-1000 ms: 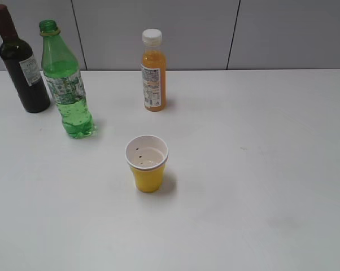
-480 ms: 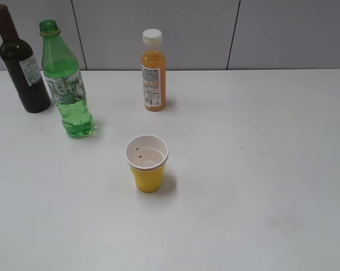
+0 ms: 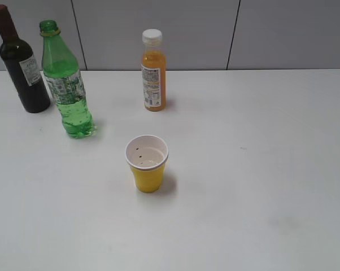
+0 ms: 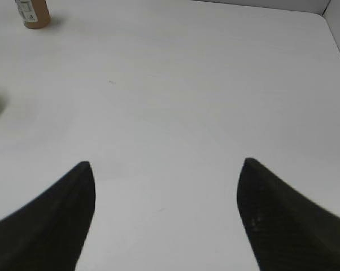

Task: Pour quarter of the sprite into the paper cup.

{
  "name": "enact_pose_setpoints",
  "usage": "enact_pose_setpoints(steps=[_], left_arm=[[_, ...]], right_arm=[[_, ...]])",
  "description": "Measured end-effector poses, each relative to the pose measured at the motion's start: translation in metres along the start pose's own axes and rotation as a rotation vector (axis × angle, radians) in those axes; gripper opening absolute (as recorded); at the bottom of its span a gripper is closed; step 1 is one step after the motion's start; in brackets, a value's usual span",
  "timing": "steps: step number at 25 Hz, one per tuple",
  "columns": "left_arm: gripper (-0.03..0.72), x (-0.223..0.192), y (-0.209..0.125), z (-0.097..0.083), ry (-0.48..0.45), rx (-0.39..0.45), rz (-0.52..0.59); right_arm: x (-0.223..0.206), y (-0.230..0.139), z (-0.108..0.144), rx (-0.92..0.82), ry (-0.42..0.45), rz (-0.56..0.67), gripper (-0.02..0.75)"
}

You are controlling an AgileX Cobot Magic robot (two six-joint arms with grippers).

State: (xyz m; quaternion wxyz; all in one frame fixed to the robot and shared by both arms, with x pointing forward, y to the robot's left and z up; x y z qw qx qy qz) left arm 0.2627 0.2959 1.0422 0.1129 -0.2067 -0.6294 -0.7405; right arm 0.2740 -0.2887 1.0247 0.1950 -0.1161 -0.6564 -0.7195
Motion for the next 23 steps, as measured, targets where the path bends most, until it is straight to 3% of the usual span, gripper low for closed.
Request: enact_pose_setpoints(steps=[23], left_arm=[[0.584,0.0002,0.0,0.0,0.0,0.0,-0.001]], right_arm=[[0.0,-0.0001,0.0,0.0,0.0,0.001,0.591]])
Point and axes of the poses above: a point on each arm's last joint axis where the gripper is mounted, x pointing back along that axis away from the gripper, z along the wrist's bending axis when the last joint is at zero, y = z × x, the point moved 3 cm from there along -x, pointing out along that axis toward the gripper, and after that the axes turned 8 degrees about -x, right-handed, at the moved point
